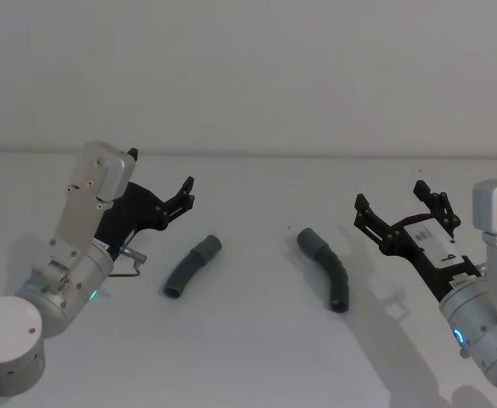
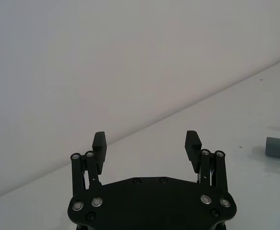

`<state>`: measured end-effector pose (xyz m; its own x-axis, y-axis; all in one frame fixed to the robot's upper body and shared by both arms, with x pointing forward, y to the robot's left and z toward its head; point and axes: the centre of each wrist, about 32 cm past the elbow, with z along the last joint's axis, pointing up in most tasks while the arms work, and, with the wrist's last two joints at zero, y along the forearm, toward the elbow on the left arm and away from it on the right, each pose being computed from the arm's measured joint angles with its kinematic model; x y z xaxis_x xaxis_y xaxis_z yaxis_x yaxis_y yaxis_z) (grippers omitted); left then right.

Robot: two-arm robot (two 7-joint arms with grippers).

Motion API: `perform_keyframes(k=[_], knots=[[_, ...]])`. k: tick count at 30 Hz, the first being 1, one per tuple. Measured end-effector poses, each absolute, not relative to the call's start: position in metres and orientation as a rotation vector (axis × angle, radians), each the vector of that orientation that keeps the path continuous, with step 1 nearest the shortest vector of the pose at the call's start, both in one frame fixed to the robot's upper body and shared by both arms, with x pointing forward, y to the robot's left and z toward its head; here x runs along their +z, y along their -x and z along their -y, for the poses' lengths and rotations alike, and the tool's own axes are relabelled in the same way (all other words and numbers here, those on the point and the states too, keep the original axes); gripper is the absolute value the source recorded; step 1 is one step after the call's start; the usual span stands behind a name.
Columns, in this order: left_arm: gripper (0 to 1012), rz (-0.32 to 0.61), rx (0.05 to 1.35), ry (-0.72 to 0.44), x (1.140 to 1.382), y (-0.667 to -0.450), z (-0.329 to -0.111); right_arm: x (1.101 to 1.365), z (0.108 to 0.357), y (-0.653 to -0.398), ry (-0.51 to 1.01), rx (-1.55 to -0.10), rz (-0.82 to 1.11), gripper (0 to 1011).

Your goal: Use both hands to pick up one end of the pipe from the table, align the ends, and insert them.

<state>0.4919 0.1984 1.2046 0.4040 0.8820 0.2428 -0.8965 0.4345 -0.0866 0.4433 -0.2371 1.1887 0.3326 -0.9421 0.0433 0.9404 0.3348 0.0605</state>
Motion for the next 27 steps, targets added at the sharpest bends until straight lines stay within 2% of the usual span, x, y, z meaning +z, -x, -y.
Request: perform_keyframes(k=[27], knots=[[1001, 0.267, 1.124, -0.061, 1.2044, -0.492, -0.1984, 1.1887, 0.2371, -0.4433, -0.026, -1.23, 0.075, 1001]])
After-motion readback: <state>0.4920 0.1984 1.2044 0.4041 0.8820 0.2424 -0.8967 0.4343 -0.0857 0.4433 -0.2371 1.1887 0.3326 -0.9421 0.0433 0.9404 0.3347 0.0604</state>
